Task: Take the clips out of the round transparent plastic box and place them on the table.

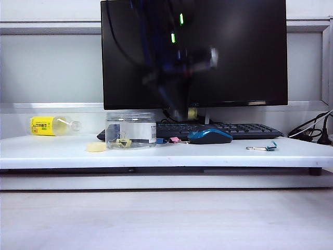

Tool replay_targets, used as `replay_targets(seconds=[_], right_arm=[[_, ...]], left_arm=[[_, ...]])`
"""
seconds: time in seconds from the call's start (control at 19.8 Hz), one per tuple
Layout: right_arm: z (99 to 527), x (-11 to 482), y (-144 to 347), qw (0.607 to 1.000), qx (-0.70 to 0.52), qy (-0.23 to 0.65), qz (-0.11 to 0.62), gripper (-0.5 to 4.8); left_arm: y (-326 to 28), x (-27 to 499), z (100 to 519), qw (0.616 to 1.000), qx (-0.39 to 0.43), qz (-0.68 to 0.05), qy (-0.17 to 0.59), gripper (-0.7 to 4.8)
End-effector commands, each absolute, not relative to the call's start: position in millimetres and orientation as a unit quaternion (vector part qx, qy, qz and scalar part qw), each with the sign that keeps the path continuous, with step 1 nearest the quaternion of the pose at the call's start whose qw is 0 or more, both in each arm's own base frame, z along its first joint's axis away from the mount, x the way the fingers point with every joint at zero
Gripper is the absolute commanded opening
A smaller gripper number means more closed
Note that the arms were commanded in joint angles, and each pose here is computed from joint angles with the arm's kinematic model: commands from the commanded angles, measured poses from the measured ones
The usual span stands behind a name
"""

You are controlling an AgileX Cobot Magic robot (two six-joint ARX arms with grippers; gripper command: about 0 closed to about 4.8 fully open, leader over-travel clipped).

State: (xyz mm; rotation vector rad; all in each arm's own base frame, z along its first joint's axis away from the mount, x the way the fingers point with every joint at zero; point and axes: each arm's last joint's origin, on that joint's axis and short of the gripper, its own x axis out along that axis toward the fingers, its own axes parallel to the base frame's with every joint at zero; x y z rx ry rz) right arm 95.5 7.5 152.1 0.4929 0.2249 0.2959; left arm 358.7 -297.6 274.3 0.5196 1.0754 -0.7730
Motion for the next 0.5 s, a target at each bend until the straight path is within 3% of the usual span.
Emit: replay_targets(seconds=[0.05,0.25,0.4,0.5], right_arm=[[153,96,8,0.954,0.24,0.107,0.147,1.07],[153,96,8,0.954,0.24,0.107,0.148,1.07],[153,96,8,0.954,0.24,0.107,0.147,1.07],[153,96,8,0.954,0.24,0.107,0.147,1.07]], left_arm=[[-302,366,259,0.754,0.239,-0.353,0.499,0.56],[-304,373,239,0.745,0.241,-0.348,0.515,0.59],[-305,373,237,0.743,0.243,-0.348,0.518,1.79],[-304,372,239,0.742,0.243,-0.348,0.519,1.86]])
